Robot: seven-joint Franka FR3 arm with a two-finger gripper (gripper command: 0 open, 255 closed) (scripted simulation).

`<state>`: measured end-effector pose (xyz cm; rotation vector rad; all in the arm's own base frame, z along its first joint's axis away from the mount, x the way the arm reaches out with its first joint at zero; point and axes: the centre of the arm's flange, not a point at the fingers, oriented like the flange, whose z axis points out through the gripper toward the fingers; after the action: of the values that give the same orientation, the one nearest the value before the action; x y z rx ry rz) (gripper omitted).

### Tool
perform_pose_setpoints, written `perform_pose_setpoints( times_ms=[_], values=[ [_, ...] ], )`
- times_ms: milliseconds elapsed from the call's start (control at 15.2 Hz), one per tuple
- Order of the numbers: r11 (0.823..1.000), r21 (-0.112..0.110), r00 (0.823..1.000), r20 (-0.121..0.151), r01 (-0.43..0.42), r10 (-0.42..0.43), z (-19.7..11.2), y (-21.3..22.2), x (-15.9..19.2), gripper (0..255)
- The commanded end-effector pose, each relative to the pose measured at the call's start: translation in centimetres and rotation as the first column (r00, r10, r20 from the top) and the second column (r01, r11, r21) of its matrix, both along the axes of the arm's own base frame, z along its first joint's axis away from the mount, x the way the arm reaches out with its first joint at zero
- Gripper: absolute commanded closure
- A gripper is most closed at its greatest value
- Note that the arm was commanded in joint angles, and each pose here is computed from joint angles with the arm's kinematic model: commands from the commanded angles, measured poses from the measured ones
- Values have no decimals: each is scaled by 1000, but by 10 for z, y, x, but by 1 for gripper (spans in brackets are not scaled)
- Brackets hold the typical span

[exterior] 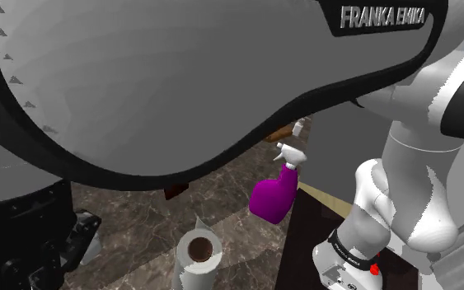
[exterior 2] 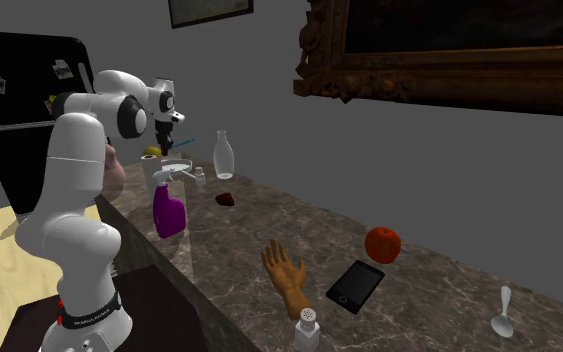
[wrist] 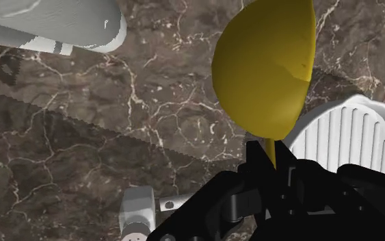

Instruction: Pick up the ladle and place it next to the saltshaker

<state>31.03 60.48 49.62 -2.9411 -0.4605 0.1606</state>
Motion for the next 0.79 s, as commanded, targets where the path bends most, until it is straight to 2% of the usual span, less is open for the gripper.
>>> perform_pose_setpoints(
  times_ms=[0, 726],
  values=[
    [1000, 0, 1000, 0, 2, -2, -10, 5, -3, 255],
    [1000, 0, 1000, 0, 2, -2, -68, 5, -3, 255]
  ],
)
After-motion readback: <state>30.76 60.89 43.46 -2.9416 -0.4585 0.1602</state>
